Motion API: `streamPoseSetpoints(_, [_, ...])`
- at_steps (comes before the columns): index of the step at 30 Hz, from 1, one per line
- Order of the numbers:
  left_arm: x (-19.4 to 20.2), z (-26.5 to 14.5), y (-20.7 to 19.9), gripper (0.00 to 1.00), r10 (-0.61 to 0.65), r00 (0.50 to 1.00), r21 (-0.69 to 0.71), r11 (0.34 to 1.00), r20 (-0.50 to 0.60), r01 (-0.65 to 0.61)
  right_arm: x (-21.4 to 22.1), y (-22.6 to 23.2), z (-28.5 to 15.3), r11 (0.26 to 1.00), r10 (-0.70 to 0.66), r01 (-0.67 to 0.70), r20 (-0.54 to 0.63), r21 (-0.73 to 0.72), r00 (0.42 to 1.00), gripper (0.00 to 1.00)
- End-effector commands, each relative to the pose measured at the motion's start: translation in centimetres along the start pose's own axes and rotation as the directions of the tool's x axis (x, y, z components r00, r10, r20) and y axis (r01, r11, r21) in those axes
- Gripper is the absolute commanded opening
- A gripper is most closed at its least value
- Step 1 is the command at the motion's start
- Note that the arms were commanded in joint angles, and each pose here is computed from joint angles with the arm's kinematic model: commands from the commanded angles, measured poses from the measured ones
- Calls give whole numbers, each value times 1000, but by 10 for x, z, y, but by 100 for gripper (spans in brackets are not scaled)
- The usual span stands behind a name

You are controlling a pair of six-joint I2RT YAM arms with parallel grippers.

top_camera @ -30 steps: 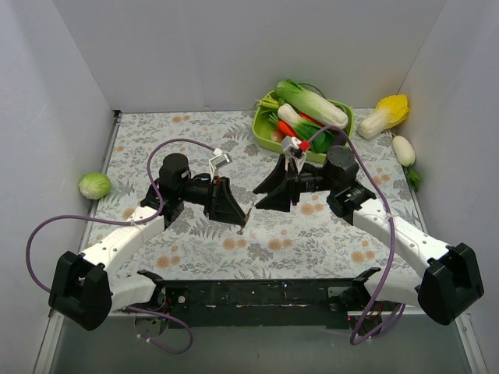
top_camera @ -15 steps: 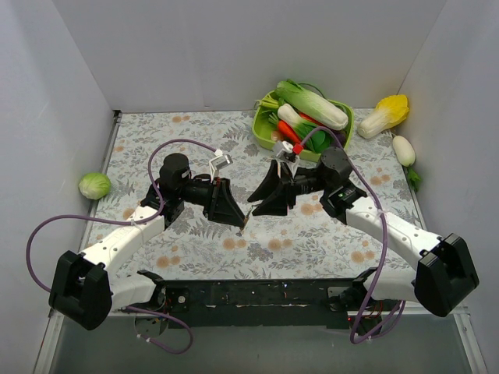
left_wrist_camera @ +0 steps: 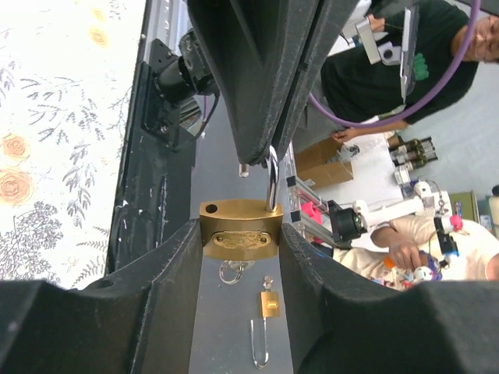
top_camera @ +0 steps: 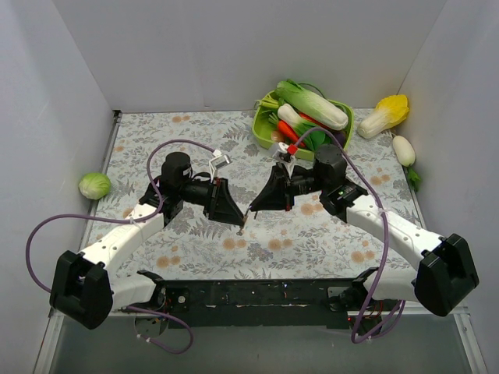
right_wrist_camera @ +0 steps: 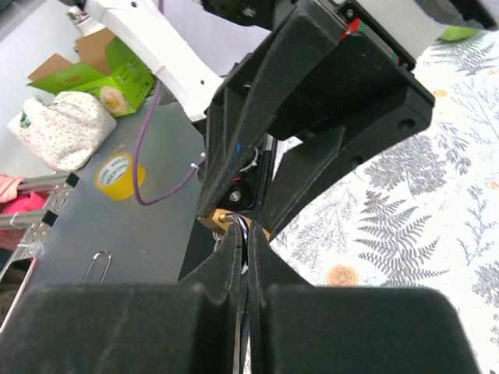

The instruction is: Unlock with the key

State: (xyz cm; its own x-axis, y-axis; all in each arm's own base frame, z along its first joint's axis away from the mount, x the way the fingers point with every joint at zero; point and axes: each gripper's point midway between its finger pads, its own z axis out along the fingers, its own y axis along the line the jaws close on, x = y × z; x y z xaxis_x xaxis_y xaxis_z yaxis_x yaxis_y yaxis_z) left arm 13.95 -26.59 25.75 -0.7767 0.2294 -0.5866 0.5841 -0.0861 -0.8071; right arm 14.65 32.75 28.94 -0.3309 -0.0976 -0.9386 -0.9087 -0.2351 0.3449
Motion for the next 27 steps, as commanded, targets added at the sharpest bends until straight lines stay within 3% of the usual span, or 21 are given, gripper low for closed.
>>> streamPoseSetpoints(1, [-31, -1, 21, 0, 96, 992, -182, 980, 77, -80, -8, -10, 2, 997, -8, 9, -13, 77, 1000, 1])
streamPoseSetpoints(6, [-39, -15, 72, 0, 76, 990, -451, 892, 116, -16, 2, -41, 1, 971, 92, -79, -51, 224, 994, 1])
streamPoseSetpoints(10, [-52, -42, 124, 0, 105, 980, -689, 724, 169, 41, 16, -71, 2, 941, 156, -127, -70, 315, 985, 1])
streamPoseSetpoints(14, [-61, -53, 146, 0, 128, 976, -783, 620, 174, 59, 32, -104, 0, 874, 256, -205, -58, 441, 965, 1])
streamPoseSetpoints(18, [-66, -54, 159, 0, 193, 975, -857, 515, 112, -4, 42, -126, 3, 826, 328, -275, -22, 492, 945, 1])
streamPoseSetpoints(27, [-61, -55, 181, 0, 198, 979, -909, 414, 48, -39, 61, -148, 1, 755, 390, -344, 39, 558, 920, 1])
